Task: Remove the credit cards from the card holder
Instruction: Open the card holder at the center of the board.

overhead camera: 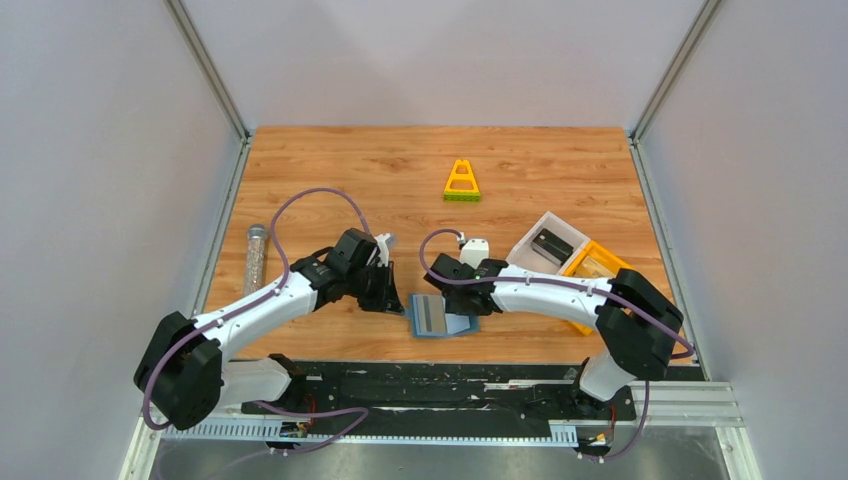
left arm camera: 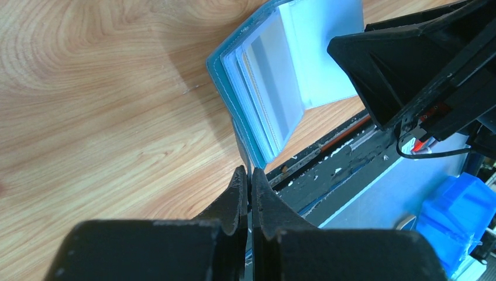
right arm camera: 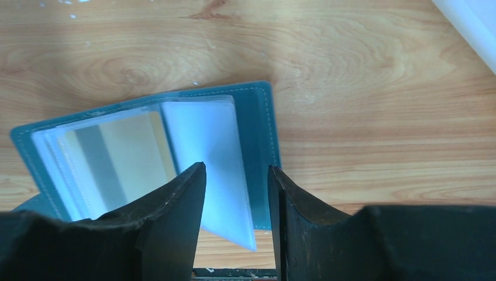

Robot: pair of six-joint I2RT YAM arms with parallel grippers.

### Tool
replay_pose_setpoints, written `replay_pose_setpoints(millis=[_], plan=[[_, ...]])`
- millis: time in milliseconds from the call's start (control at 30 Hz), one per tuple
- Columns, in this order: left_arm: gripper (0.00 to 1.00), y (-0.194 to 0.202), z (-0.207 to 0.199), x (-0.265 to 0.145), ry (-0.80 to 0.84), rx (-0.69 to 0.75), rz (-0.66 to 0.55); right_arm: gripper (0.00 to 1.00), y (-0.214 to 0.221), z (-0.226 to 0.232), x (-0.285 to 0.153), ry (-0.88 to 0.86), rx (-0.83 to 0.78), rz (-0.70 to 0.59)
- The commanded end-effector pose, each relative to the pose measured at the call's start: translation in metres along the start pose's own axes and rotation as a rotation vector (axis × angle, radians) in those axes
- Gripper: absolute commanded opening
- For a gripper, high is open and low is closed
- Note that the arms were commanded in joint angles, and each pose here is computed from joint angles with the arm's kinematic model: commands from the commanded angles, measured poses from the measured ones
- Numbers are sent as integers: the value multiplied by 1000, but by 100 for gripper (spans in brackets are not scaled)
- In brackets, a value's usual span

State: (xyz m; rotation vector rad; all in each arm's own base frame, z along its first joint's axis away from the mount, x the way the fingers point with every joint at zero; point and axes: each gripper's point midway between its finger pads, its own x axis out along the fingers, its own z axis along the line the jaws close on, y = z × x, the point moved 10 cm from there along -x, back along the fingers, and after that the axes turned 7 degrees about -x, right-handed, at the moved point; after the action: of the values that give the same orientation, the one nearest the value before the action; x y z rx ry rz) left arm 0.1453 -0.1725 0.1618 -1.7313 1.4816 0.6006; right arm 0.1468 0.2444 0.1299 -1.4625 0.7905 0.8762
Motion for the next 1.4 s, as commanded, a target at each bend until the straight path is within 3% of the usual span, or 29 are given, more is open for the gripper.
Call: replay_pose_setpoints(millis=[0, 367, 600, 933, 1367], plan=[[0, -12, -17, -10, 75, 35, -55, 44, -13, 9, -13, -25, -16, -45], [0, -14, -19, -11, 88, 34, -60, 43, -29, 15, -33, -13, -23, -95], [0, -13, -19, -11, 88, 32, -58, 34, -37, 27, -43, -130, -32, -117], [0, -11, -17, -11, 88, 30, -59, 49, -25, 40, -21, -355, -2, -57], [0, -9, -15, -10, 81, 34, -57, 56, -10, 41, 6, -401, 9, 21]])
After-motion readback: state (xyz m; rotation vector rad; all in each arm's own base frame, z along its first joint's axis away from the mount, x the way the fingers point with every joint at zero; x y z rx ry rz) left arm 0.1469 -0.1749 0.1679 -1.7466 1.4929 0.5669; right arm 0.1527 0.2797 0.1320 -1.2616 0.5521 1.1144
